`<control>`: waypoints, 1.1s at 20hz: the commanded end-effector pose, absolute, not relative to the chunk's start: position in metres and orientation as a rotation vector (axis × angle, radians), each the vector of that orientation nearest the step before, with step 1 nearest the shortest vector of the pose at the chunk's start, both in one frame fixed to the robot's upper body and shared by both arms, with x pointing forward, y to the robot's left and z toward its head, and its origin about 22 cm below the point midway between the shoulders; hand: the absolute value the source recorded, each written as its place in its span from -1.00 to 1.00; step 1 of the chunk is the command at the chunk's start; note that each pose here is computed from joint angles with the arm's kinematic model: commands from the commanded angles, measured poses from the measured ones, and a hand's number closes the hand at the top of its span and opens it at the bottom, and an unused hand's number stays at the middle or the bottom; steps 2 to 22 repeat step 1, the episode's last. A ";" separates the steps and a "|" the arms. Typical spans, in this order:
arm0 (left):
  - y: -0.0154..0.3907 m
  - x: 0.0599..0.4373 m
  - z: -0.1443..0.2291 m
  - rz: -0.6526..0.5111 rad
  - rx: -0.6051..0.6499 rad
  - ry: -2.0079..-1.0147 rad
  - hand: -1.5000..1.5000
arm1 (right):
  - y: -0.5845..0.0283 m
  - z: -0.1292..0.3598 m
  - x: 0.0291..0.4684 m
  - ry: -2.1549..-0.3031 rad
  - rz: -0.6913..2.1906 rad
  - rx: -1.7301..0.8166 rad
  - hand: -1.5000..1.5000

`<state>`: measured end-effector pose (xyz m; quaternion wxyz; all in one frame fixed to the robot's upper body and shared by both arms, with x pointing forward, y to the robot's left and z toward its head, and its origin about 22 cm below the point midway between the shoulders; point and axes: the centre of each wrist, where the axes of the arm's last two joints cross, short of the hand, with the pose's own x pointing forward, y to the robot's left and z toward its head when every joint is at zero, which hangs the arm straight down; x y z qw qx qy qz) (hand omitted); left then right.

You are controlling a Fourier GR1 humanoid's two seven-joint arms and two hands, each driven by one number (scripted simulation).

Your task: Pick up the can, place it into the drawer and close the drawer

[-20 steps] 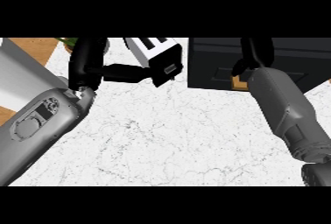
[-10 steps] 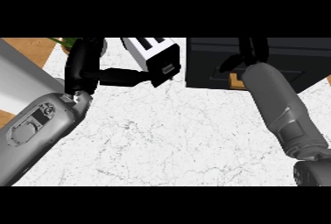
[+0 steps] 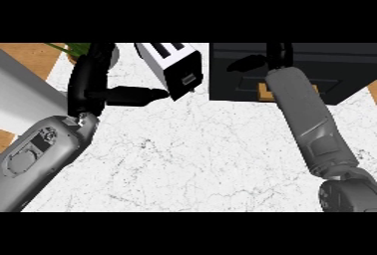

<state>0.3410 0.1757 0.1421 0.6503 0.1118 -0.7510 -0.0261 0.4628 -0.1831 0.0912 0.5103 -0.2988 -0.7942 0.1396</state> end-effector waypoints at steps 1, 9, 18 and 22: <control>0.184 0.333 0.138 -0.048 0.259 -1.705 -1.00 | -0.175 0.101 0.466 -1.963 0.169 -0.612 -1.00; 0.184 0.333 0.138 -0.048 0.259 -1.705 -1.00 | -0.175 0.101 0.466 -1.963 0.169 -0.612 -1.00; 0.184 0.333 0.138 -0.048 0.259 -1.705 -1.00 | -0.175 0.101 0.466 -1.963 0.169 -0.612 -1.00; 0.184 0.333 0.138 -0.048 0.259 -1.705 -1.00 | -0.175 0.101 0.466 -1.963 0.169 -0.612 -1.00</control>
